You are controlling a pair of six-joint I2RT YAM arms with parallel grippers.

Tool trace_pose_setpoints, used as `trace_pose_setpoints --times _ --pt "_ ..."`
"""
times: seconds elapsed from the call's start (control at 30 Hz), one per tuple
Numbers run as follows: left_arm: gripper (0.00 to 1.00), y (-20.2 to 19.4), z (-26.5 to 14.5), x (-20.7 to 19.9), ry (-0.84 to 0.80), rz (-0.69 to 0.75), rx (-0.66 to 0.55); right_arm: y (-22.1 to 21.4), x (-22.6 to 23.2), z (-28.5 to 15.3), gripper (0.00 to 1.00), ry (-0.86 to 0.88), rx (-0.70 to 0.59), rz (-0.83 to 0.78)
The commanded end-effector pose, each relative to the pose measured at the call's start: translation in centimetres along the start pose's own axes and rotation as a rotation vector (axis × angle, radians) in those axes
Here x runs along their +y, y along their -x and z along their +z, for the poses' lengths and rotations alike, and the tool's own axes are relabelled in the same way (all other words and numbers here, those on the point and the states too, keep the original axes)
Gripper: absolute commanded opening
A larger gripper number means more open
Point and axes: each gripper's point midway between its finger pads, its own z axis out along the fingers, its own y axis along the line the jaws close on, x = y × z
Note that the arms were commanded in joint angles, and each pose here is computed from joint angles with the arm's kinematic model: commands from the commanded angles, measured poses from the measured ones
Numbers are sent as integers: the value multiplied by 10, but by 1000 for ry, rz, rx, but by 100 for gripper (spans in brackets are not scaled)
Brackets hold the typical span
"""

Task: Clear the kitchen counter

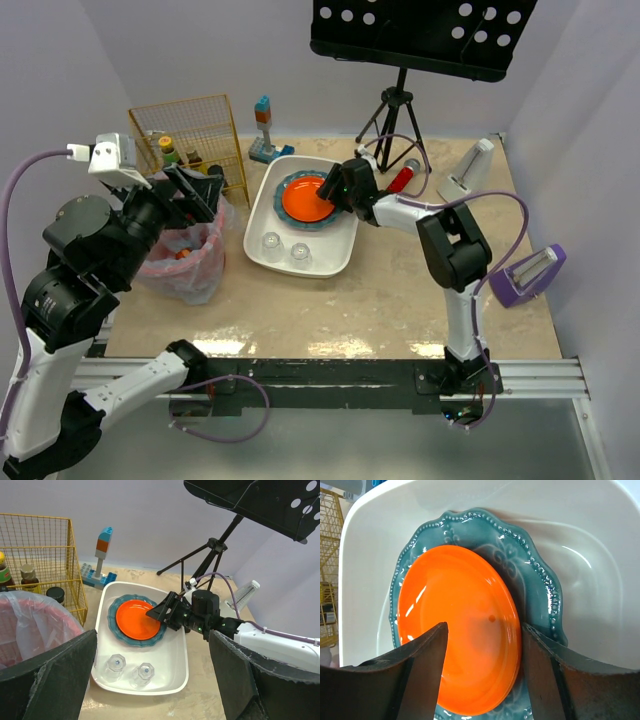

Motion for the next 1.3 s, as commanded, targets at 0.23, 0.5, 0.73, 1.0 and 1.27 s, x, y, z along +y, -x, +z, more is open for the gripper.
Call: trace_pose_setpoints --times 0.23,0.5,0.73,1.0,1.27 --pt "98 0 9 -6 -15 -1 -5 54 -5 -40 64 -128 -148 -102" --pt "97 -8 13 -5 -15 7 14 80 4 -74 64 -125 -227 -139" --pt "98 -22 24 -5 -8 15 56 73 16 -118 98 -11 -197 -222" --pt "99 -37 33 -4 -1 27 83 70 15 -174 98 50 -214 -288" --pt "100 -75 45 10 31 54 145 71 5 -236 98 108 -301 -381"
